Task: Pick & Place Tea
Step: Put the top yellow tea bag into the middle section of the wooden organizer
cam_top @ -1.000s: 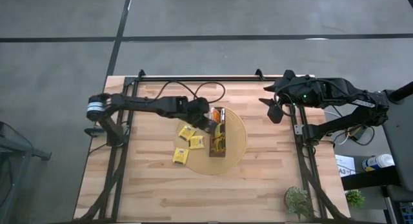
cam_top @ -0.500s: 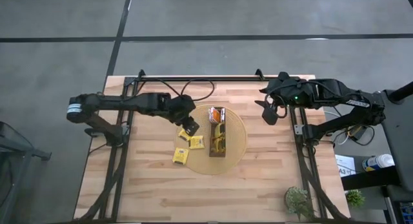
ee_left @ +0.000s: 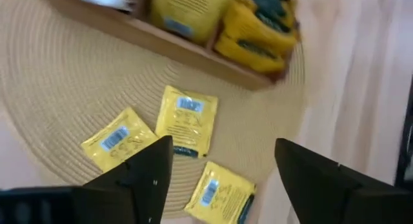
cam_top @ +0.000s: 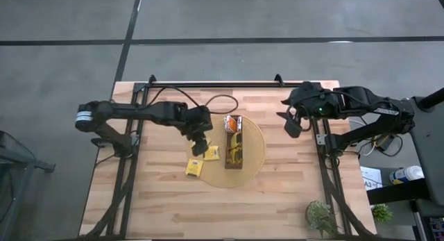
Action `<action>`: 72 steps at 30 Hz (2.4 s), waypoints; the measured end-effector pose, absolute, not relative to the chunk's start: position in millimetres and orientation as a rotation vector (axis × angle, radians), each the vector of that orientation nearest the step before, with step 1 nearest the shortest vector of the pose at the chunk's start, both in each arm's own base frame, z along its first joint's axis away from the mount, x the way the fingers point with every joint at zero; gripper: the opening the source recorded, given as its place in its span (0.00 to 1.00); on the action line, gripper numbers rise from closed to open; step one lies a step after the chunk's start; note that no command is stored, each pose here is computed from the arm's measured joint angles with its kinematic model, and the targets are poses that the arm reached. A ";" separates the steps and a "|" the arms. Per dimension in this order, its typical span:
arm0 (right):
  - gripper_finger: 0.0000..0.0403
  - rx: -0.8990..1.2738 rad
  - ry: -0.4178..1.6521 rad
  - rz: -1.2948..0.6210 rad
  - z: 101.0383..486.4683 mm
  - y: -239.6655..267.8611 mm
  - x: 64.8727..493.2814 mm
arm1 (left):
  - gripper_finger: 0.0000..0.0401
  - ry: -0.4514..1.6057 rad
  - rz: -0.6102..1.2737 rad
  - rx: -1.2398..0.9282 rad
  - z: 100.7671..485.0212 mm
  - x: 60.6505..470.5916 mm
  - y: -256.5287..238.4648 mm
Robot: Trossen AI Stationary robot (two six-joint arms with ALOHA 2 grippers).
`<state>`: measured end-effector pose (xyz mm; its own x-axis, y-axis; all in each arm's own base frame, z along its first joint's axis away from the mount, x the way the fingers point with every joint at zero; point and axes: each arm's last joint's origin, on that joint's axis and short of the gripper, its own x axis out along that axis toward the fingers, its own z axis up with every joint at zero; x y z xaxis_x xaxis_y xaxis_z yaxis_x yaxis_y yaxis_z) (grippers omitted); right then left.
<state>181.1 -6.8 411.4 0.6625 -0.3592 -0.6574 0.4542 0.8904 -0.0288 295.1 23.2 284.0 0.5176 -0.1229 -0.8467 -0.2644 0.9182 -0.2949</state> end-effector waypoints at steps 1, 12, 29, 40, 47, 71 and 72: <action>0.54 0.153 0.713 -0.461 411.1 -5.5 180.5 | 0.66 1.044 0.055 -0.386 282.3 295.6 22.5; 0.54 0.228 0.704 -0.427 409.9 11.1 180.4 | 0.65 1.260 -0.130 0.025 243.5 289.1 24.1; 0.54 0.270 0.676 -0.463 410.6 13.4 180.5 | 0.65 1.336 -0.250 0.350 183.9 288.7 27.4; 0.54 0.289 0.655 -0.490 411.3 12.8 181.0 | 0.65 1.375 -0.299 0.396 158.7 297.6 28.3; 0.54 0.294 0.651 -0.491 411.2 12.9 182.1 | 0.59 1.414 -0.313 0.389 146.2 301.4 28.1; 0.54 0.288 0.639 -0.518 411.2 12.2 181.9 | 0.02 1.402 -0.197 0.320 198.6 305.1 30.0; 0.54 0.281 0.641 -0.515 411.2 12.2 181.9 | 0.02 1.401 -0.191 0.314 200.6 305.6 30.0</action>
<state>181.9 12.2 411.2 0.6827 -0.3681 -0.6312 0.5373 0.8383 0.0922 305.6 30.0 200.6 0.1629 0.0532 -0.9852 0.3152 0.9434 0.1030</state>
